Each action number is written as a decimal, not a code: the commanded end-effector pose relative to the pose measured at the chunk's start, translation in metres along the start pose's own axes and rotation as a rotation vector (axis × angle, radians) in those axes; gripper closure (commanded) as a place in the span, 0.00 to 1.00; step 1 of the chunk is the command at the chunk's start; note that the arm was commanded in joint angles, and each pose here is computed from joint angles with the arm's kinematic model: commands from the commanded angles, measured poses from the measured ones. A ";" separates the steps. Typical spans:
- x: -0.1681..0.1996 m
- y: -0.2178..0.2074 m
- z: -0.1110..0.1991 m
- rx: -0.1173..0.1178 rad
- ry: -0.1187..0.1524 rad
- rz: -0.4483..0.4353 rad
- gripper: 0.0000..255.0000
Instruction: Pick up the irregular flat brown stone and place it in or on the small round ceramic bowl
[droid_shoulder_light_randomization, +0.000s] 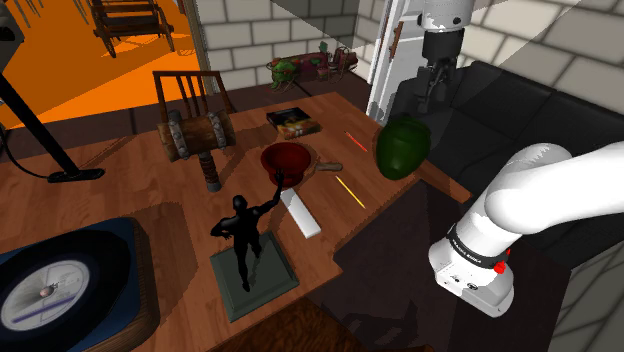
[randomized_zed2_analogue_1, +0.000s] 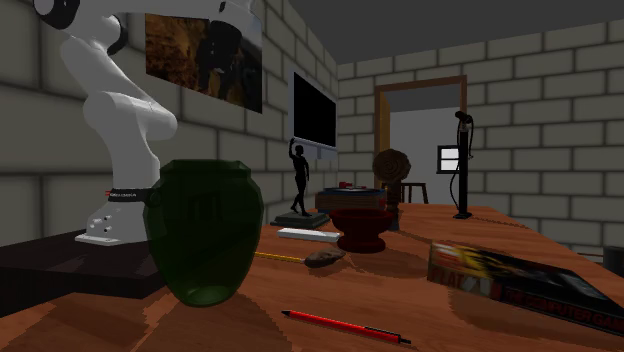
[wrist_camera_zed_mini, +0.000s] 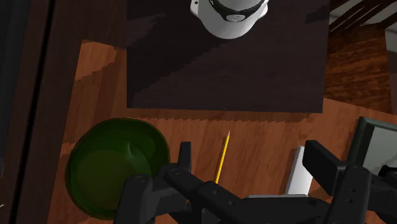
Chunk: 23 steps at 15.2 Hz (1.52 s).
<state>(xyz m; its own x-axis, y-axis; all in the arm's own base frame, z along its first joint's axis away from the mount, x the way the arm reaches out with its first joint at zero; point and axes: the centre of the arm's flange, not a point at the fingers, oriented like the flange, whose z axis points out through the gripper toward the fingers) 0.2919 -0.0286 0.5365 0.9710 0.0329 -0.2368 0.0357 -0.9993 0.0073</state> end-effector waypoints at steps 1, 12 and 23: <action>0.000 0.000 0.000 0.000 0.000 0.000 0.00; 0.109 0.027 0.089 0.003 0.014 -0.213 0.00; 0.223 0.029 0.176 0.006 0.029 -0.425 0.00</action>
<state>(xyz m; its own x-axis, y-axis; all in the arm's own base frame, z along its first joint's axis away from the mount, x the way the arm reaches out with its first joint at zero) 0.4589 -0.0555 0.3240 0.8846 0.4238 -0.1945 0.4148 -0.9057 -0.0874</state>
